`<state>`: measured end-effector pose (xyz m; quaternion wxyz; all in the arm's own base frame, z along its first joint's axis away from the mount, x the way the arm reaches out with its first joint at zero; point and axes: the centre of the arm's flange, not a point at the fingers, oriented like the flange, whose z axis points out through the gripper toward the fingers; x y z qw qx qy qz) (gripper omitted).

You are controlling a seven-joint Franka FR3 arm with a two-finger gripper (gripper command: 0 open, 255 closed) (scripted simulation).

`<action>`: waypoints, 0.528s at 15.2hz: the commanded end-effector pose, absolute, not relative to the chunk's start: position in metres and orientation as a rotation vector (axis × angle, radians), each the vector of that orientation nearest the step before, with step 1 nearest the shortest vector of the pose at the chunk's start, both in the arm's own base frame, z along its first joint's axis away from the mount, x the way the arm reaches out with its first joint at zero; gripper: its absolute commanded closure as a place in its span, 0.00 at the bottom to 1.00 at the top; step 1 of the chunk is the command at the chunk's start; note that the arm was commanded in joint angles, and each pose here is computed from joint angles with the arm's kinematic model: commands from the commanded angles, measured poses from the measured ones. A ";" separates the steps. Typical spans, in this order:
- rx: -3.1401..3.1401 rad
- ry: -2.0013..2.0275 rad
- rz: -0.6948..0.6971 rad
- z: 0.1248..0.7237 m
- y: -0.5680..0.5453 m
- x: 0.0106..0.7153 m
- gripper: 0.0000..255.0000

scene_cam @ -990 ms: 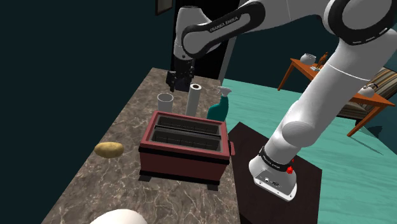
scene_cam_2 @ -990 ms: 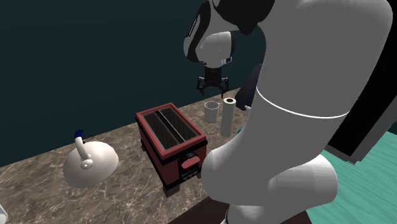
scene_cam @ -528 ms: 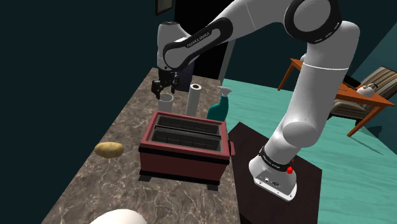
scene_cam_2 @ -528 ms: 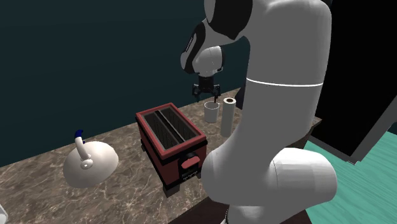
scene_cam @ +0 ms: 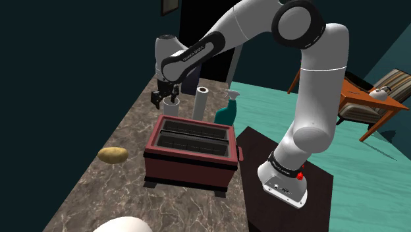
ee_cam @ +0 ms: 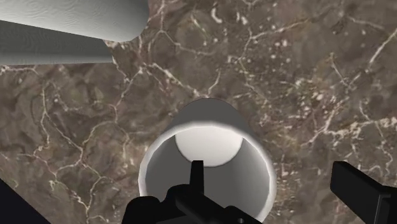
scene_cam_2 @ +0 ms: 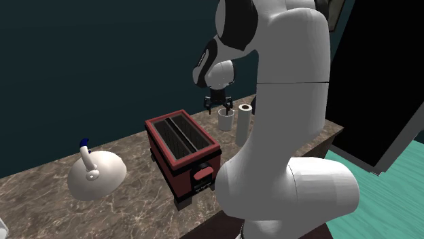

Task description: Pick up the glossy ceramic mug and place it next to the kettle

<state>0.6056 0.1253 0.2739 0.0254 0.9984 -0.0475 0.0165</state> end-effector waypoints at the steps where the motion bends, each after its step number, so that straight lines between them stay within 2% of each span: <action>1: 3.087 -0.147 0.052 0.262 0.124 0.606 0.00; 8: 3.087 -0.147 0.052 0.254 0.123 0.607 0.00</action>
